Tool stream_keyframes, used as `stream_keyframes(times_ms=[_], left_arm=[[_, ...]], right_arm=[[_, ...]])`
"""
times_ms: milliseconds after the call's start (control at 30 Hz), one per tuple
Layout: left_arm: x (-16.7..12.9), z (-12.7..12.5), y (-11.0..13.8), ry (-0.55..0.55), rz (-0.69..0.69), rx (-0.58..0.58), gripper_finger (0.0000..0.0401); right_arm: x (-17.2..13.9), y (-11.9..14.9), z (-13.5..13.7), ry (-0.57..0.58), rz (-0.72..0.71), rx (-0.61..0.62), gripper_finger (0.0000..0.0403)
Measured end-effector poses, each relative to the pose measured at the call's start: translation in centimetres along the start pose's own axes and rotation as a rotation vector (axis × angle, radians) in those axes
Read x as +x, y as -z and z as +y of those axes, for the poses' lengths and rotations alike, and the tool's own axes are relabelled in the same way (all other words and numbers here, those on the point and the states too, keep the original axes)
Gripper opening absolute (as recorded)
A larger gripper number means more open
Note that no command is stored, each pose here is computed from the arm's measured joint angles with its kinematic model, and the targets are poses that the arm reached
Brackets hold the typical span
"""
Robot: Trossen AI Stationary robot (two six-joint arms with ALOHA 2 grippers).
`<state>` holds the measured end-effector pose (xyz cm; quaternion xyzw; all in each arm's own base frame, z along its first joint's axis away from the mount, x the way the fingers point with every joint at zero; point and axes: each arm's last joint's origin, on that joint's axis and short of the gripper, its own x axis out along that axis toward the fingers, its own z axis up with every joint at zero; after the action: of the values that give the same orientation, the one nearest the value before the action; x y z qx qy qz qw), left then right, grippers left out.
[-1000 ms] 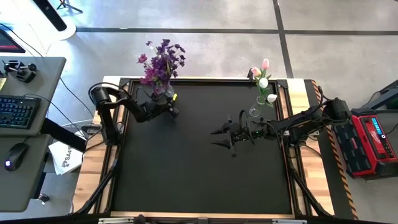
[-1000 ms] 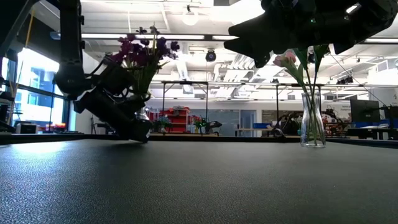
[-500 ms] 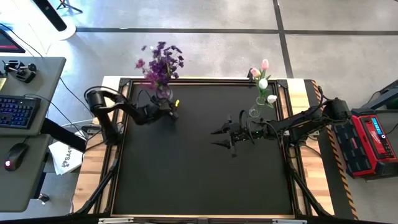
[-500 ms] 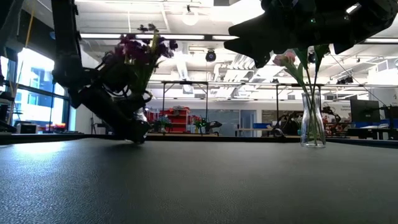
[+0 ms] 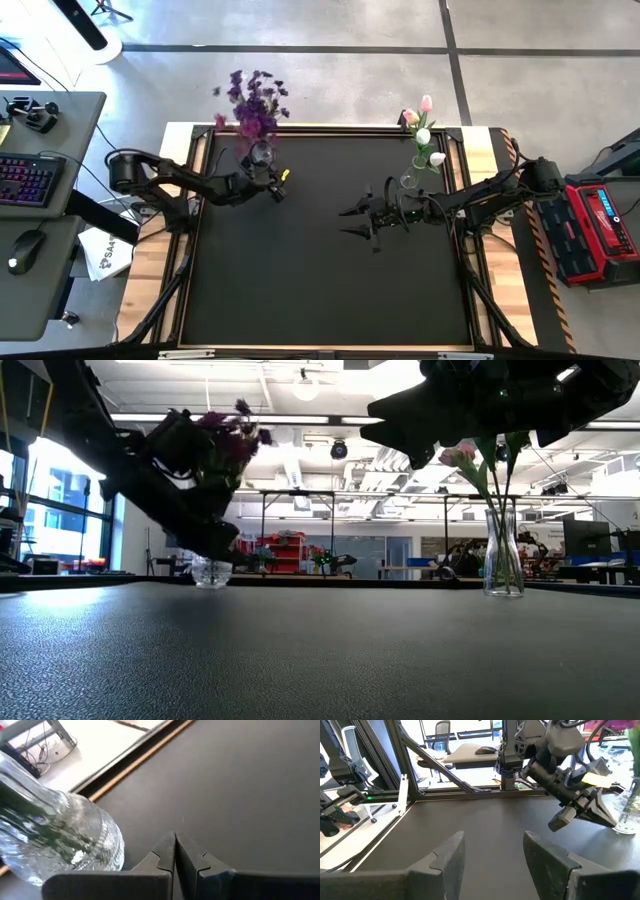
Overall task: Sort flowers into vase by color
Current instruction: Adjust the right transparent vase
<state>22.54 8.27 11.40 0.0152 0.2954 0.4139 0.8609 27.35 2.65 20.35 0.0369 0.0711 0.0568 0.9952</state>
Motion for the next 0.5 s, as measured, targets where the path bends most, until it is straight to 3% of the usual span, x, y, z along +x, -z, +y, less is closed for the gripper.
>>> stream_keyframes(times_ms=[300,500], left_arm=[[-0.3,0.1,-0.5,0.025,-0.022,0.014,0.0000],[-1.2,-1.1,-0.9,0.243,-0.043,0.023,0.0000]], right_arm=[[0.0,0.0,0.0,0.000,0.000,0.000,0.0185],[0.0,0.0,0.0,0.000,0.001,0.000,0.0185]])
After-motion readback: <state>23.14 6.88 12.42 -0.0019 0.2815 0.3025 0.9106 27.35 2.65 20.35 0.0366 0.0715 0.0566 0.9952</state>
